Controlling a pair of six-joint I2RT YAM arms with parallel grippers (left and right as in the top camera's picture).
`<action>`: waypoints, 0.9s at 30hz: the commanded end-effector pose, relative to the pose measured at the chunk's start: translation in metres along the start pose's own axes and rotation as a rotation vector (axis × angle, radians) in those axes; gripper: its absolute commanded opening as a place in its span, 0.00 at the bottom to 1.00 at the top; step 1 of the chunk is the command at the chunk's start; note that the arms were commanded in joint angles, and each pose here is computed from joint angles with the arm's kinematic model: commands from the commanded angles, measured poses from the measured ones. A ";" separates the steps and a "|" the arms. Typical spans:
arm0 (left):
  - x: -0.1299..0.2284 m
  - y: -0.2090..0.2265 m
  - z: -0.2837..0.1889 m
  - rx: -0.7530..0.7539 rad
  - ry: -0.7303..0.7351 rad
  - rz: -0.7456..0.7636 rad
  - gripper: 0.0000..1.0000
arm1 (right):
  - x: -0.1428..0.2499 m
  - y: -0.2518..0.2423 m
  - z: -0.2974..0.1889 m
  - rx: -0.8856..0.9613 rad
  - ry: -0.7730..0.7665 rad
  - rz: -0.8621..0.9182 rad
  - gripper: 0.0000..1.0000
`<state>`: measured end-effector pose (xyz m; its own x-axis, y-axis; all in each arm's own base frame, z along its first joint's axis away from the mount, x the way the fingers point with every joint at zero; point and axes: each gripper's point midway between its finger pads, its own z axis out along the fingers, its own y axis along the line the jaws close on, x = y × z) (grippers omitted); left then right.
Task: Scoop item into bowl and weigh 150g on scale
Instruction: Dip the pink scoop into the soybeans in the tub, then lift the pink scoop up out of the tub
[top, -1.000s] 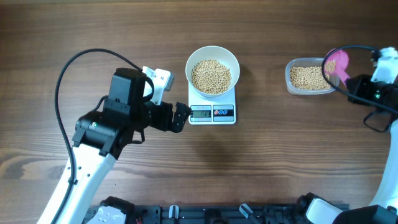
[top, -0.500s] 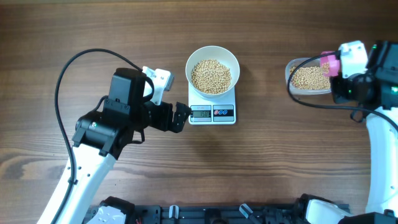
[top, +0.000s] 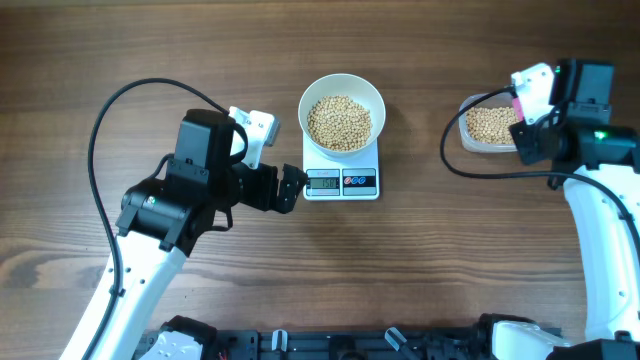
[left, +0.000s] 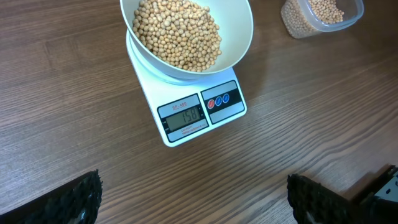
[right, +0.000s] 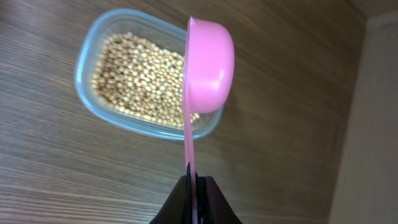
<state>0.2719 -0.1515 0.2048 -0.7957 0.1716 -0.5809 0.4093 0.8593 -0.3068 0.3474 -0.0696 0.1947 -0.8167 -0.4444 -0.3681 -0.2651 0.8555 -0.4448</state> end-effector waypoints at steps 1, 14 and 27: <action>-0.001 0.000 -0.002 0.006 -0.007 -0.008 1.00 | -0.007 0.009 0.001 -0.024 -0.018 -0.014 0.04; -0.001 0.000 -0.002 0.006 -0.007 -0.008 1.00 | -0.050 0.054 -0.013 -0.342 -0.215 0.253 0.04; -0.001 0.000 -0.002 0.006 -0.007 -0.008 1.00 | -0.129 0.071 -0.065 -0.700 -0.544 0.477 0.05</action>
<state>0.2719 -0.1515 0.2048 -0.7957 0.1716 -0.5809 0.4093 0.8593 -0.3068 0.3994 0.0520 0.2538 -0.5951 -0.0531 -0.8019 -0.3682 0.9049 0.2133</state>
